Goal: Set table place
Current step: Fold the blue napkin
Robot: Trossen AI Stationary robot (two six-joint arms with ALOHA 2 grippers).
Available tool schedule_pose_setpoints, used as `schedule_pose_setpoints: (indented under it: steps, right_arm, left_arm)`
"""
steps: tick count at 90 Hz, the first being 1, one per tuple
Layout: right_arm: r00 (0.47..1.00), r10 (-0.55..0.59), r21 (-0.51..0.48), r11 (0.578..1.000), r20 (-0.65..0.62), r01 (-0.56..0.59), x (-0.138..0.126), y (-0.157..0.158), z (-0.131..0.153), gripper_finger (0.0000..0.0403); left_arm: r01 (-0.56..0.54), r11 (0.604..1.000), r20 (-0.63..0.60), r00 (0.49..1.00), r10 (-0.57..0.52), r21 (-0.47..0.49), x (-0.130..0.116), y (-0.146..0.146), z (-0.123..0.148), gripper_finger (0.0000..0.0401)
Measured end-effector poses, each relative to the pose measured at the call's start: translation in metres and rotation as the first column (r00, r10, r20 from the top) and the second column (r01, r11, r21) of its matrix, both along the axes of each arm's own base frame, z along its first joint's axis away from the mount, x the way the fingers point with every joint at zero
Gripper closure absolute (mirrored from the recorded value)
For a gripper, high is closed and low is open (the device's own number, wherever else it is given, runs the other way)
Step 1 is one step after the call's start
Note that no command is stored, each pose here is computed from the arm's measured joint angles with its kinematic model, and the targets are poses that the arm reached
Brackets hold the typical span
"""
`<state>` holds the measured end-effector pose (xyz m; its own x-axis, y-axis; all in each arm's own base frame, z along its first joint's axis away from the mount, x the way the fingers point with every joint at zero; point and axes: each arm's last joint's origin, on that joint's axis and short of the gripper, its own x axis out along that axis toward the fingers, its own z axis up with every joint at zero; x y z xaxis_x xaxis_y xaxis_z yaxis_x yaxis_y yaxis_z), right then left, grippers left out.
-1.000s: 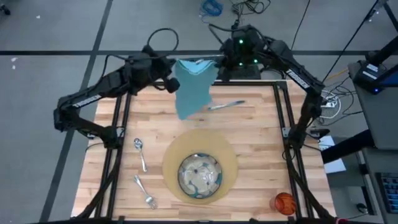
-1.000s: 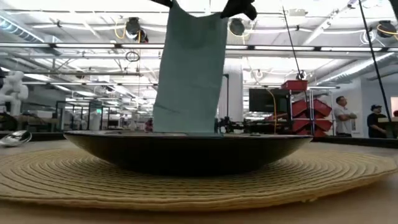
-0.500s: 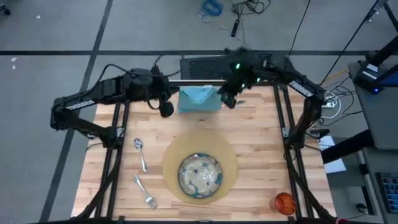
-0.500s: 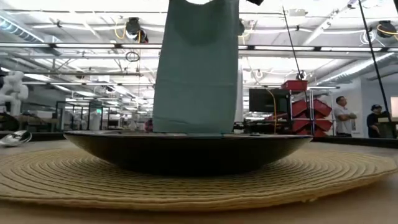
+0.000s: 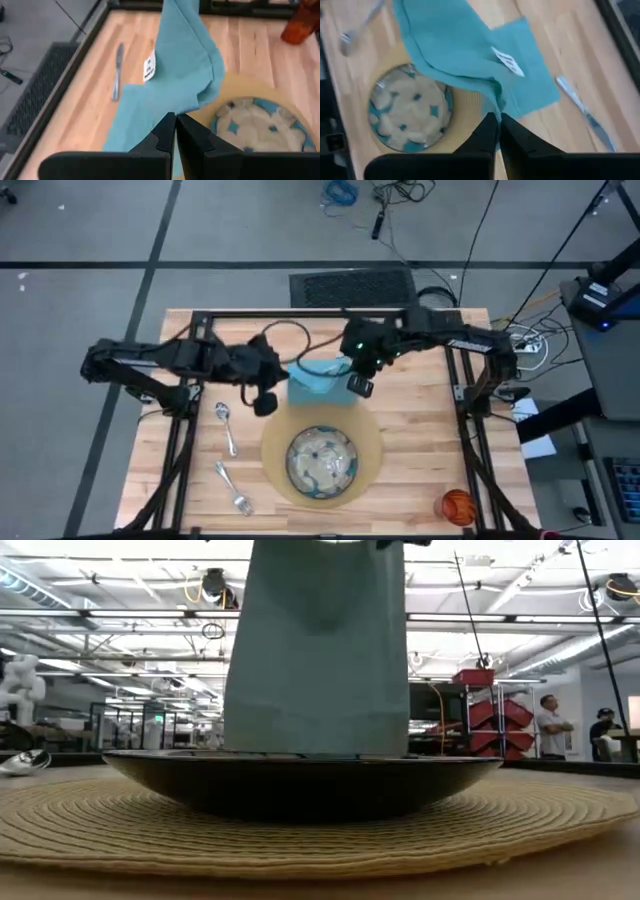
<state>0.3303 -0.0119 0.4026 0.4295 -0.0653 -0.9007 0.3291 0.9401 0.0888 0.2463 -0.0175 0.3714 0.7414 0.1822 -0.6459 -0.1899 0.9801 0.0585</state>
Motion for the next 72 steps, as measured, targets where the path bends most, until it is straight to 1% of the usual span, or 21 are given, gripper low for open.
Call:
schedule_pose_setpoints:
  steps: [6,17,28,37,44,57,72]
  right_arm:
    - [1.0,-0.006,-0.011,1.0,-0.018,0.006,0.005,-0.002,-0.012,0.0403]
    - [0.996,-0.063,-0.055,0.997,-0.058,0.06,0.007,-0.019,-0.028,0.0403]
    - [0.993,-0.085,-0.055,0.995,-0.087,0.08,0.009,-0.033,-0.044,0.0403]
    - [0.99,-0.096,-0.048,0.995,-0.103,0.092,0.011,-0.042,-0.058,0.0403]
    - [0.989,-0.103,-0.025,0.995,-0.108,0.101,0.012,-0.049,-0.068,0.0403]
    - [0.988,-0.121,-0.008,0.993,-0.098,0.121,0.013,-0.062,-0.081,0.0403]
    - [0.984,-0.148,-0.013,0.989,-0.098,0.147,0.012,-0.075,-0.093,0.0403]
  left_arm:
    - [-0.022,0.999,-0.02,1.0,0.022,0.029,0.0,-0.001,-0.008,0.0401]
    - [-0.069,0.993,-0.042,0.996,0.073,0.093,0.001,0.004,-0.016,0.0401]
    - [-0.081,0.991,-0.053,0.995,0.087,0.107,0.004,0.007,-0.032,0.0401]
    - [-0.095,0.989,-0.093,0.99,0.106,0.112,0.004,0.012,-0.052,0.0401]
    - [-0.11,0.988,-0.103,0.987,0.121,0.113,0.005,0.016,-0.064,0.0401]
    - [-0.13,0.984,-0.113,0.983,0.143,0.12,0.005,0.023,-0.079,0.0401]
    - [-0.143,0.98,-0.107,0.982,0.158,0.136,0.006,0.032,-0.098,0.0401]
